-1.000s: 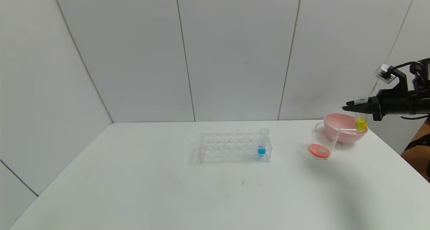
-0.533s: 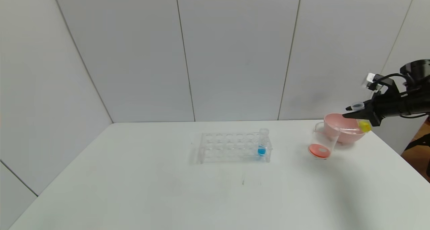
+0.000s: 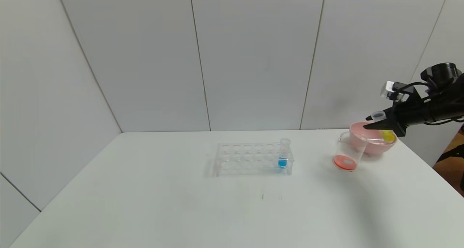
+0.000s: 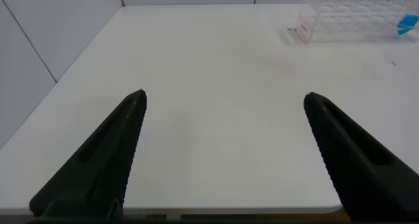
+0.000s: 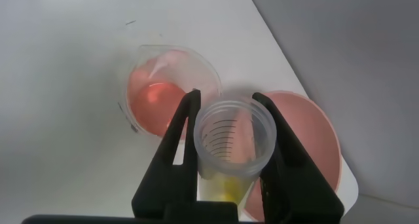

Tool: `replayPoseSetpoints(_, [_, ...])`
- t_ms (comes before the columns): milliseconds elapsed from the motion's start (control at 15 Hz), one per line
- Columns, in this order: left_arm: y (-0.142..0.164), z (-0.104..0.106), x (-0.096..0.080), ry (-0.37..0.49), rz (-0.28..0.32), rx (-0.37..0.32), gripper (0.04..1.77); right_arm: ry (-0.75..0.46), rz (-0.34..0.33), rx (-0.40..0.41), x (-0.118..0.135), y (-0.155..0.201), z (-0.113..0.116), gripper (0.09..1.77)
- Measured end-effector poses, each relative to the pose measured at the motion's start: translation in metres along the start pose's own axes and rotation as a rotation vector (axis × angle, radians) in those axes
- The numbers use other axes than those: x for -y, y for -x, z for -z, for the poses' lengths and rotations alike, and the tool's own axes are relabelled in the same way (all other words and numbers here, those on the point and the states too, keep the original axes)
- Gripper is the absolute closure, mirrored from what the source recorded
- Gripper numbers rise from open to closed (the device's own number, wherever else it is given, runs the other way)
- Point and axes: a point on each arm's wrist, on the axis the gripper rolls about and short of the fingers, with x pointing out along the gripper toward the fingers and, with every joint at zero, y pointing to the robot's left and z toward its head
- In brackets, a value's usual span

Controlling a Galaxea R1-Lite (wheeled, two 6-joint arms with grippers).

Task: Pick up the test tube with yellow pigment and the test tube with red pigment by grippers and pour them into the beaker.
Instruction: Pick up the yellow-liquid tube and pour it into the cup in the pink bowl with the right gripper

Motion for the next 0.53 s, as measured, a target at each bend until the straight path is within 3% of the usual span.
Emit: replayPoseSetpoints(533, [0.000, 0.000, 0.000, 0.000, 0.000, 0.000, 0.09, 0.152, -0.021, 0.015, -0.003, -0.013, -0.010, 1.27])
